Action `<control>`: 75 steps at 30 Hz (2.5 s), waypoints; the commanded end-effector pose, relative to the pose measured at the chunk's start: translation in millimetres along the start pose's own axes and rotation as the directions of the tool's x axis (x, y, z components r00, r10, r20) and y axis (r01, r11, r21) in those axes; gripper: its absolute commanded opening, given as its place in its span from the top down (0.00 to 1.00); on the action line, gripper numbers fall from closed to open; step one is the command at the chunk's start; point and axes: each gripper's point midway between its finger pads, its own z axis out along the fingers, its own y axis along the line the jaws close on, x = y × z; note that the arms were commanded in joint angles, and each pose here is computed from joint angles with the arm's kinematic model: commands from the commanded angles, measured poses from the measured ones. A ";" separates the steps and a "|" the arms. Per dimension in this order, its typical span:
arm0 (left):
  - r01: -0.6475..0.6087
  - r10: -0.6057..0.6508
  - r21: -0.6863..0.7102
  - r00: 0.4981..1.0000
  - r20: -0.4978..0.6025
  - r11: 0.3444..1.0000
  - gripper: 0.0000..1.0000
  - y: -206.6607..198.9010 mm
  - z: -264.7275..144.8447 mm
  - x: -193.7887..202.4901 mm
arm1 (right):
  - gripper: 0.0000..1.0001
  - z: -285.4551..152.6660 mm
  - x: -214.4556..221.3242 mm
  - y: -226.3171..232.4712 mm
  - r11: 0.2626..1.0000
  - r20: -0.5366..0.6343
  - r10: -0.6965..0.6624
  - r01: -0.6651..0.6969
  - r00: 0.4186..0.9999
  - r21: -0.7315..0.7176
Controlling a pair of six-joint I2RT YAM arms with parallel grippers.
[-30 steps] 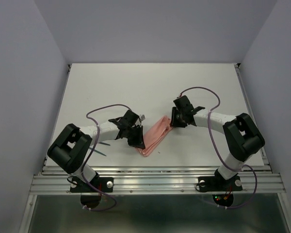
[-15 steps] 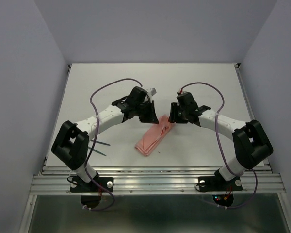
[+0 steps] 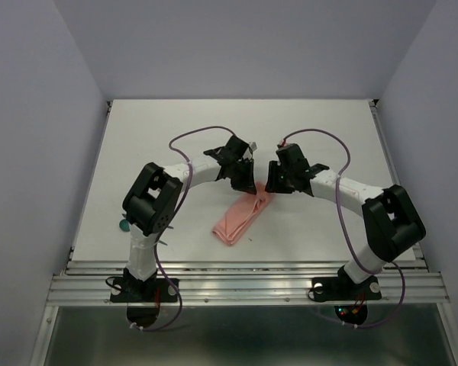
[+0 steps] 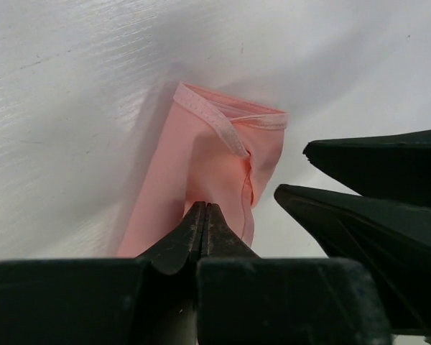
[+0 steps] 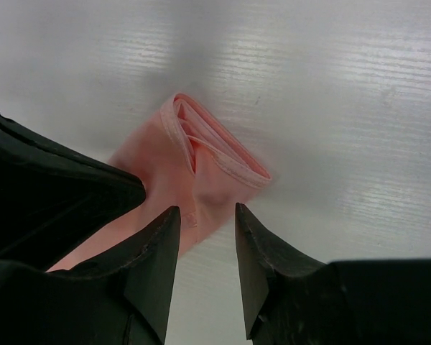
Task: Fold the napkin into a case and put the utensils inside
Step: Fold the 2/3-rectangle-folded napkin at the center of the board.
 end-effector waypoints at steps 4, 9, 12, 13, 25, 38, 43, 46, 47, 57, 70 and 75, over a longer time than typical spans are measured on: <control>-0.058 0.057 0.070 0.998 0.025 0.996 1.00 -23.5 -5.8 -16.2 | 0.59 8.7 -5.4 14.6 1.000 0.000 -0.006 0.006 1.000 -0.017; -0.050 0.050 0.089 0.999 0.002 0.995 1.00 -21.8 -3.2 -7.8 | 0.63 13.7 -6.0 8.4 1.000 0.014 0.002 -0.002 1.000 0.016; -0.050 0.051 0.086 0.999 -0.006 0.995 1.00 -20.0 -4.1 -4.2 | 0.70 14.1 -6.6 4.2 0.999 0.024 0.006 -0.007 1.000 0.037; -0.050 0.051 0.086 0.999 -0.009 0.995 1.00 -19.1 -3.6 -2.8 | 0.71 14.4 -7.3 3.7 0.999 0.026 0.006 -0.007 1.000 0.041; -0.046 0.049 0.093 0.998 -0.029 0.995 1.00 -14.4 -1.1 8.6 | 0.66 8.0 -10.2 13.0 1.000 0.046 0.006 -0.007 0.999 0.022; -0.037 0.041 0.119 0.999 -0.032 0.992 1.00 -14.6 5.0 12.0 | 0.65 5.8 -5.1 14.2 0.994 0.075 -0.036 0.028 0.997 0.104; -0.029 0.034 0.117 0.998 -0.043 0.993 1.00 -12.6 7.8 14.8 | 0.66 9.5 -2.5 15.1 0.993 0.070 -0.047 0.039 0.996 0.115; -0.029 0.035 0.120 0.998 -0.045 0.992 1.00 -12.4 8.9 15.3 | 0.69 14.3 1.1 12.7 0.991 0.059 -0.051 0.043 0.997 0.124; -0.027 0.033 0.119 0.998 -0.048 0.993 1.00 -12.1 9.6 16.7 | 0.69 15.5 2.0 11.9 0.991 0.056 -0.050 0.043 0.997 0.128; -0.011 0.021 0.133 0.997 -0.070 0.991 1.00 -6.3 20.7 24.7 | 0.98 7.3 -4.0 16.2 0.992 0.088 -0.044 0.033 0.995 0.122; -0.007 0.021 0.173 0.997 -0.077 0.985 1.00 -17.7 34.7 30.1 | 0.99 -2.0 -8.5 31.4 0.999 0.093 -0.015 0.010 0.996 0.051; -0.027 0.027 0.186 1.000 0.000 0.982 1.00 -24.9 26.7 16.6 | 0.99 -0.6 -3.8 29.5 0.999 0.081 -0.009 0.004 0.997 0.053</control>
